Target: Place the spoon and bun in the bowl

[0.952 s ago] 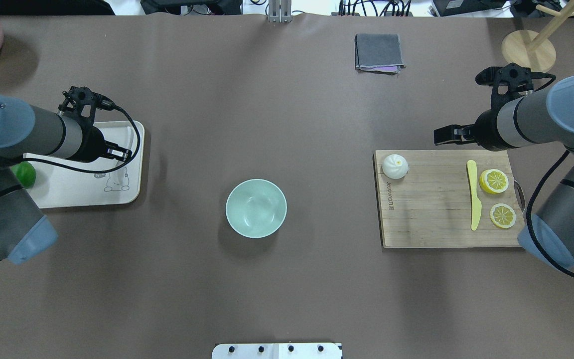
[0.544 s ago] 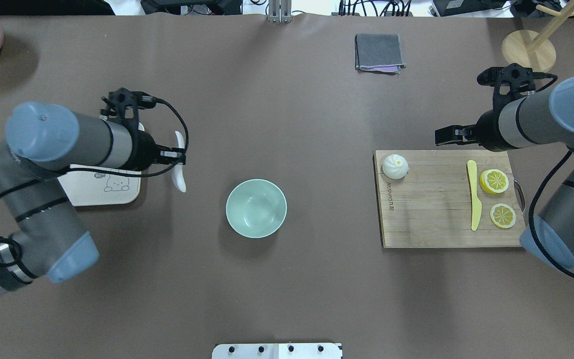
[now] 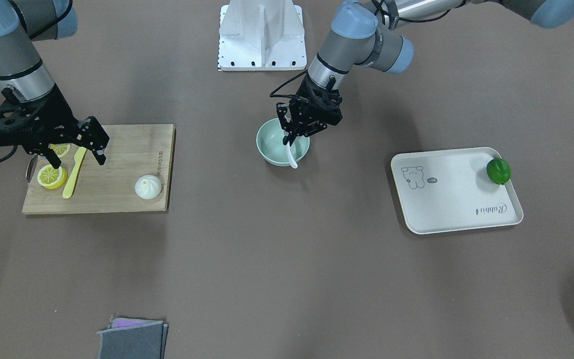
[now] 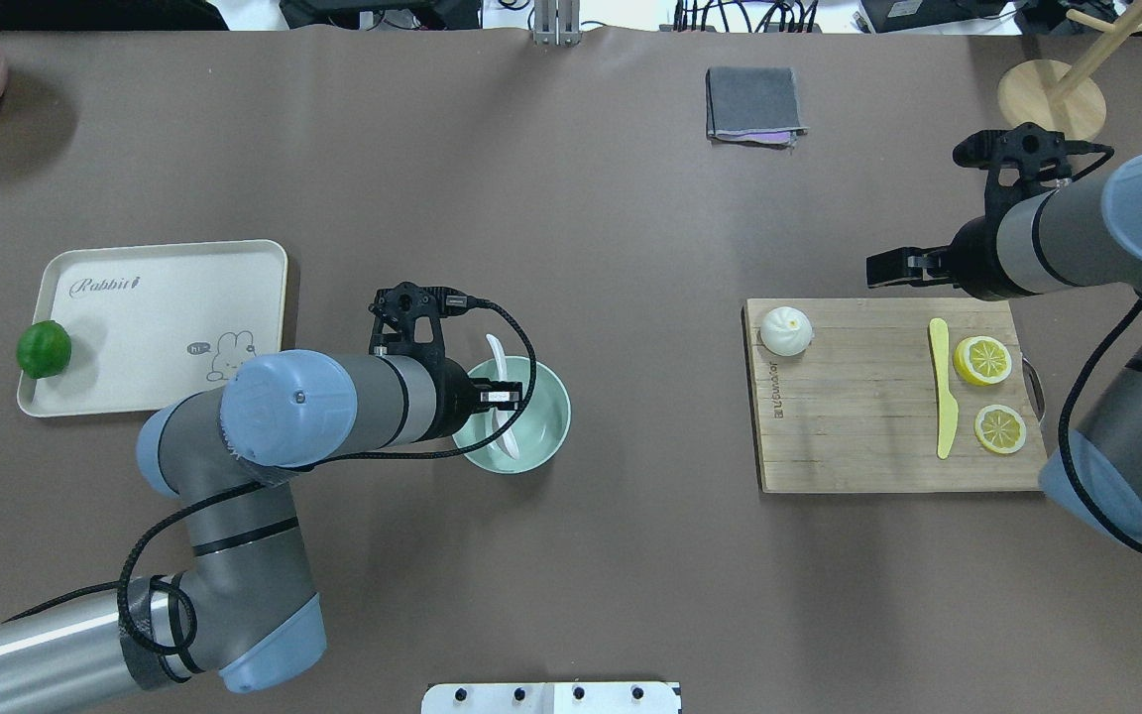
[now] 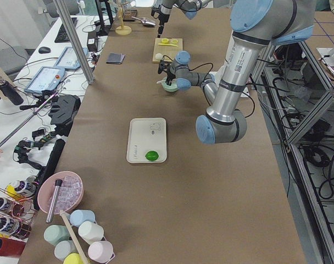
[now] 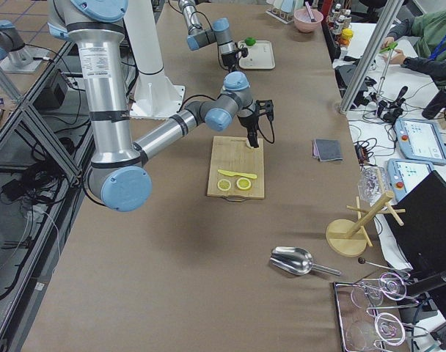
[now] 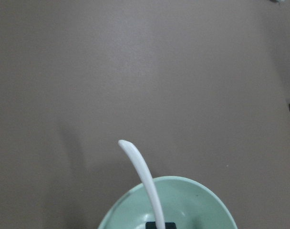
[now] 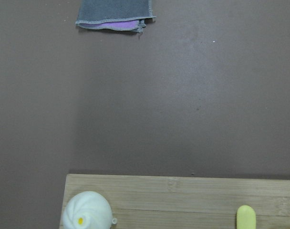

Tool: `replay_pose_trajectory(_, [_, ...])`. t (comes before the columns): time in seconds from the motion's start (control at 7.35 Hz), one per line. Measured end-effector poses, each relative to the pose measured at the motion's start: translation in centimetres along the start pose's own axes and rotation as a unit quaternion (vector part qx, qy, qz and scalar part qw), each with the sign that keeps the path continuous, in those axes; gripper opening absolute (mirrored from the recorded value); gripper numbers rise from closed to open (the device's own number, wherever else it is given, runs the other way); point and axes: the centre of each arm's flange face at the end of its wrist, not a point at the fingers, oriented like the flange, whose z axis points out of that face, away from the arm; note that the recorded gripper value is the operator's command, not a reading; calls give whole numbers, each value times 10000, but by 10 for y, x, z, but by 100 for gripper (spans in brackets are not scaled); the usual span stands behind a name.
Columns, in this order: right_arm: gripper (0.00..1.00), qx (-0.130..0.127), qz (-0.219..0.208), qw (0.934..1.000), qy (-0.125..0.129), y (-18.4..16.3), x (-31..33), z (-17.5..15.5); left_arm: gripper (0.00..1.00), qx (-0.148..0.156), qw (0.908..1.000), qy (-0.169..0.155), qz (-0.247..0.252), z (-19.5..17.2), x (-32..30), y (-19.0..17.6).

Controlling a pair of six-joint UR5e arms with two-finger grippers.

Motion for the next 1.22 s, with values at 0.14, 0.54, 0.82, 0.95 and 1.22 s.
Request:
replay_pose_trajectory(0.14, [100,2,0,10000,0,0,0,0,0,12,10000,-8,-1,1,1,2])
replay_pose_trajectory(0.54, [100,1,1,10000,2,0,0,0,98,21,10000,-61,16,4,-3,2])
replay_pose_trajectory(0.82, [100,-4,-3,10000,-5,0,-1,0,98,148,9997,-164,100,10,-9,0])
replay_pose_trajectory(0.95, [100,-5,-8,10000,-20,0,-3,0,98,208,9991,-185,318,5,-12,-10])
replay_pose_trajectory(1.22, [100,-30,178,9998,-67,0,-12,0,98,-44,9978,-183,634,-21,-53,-74])
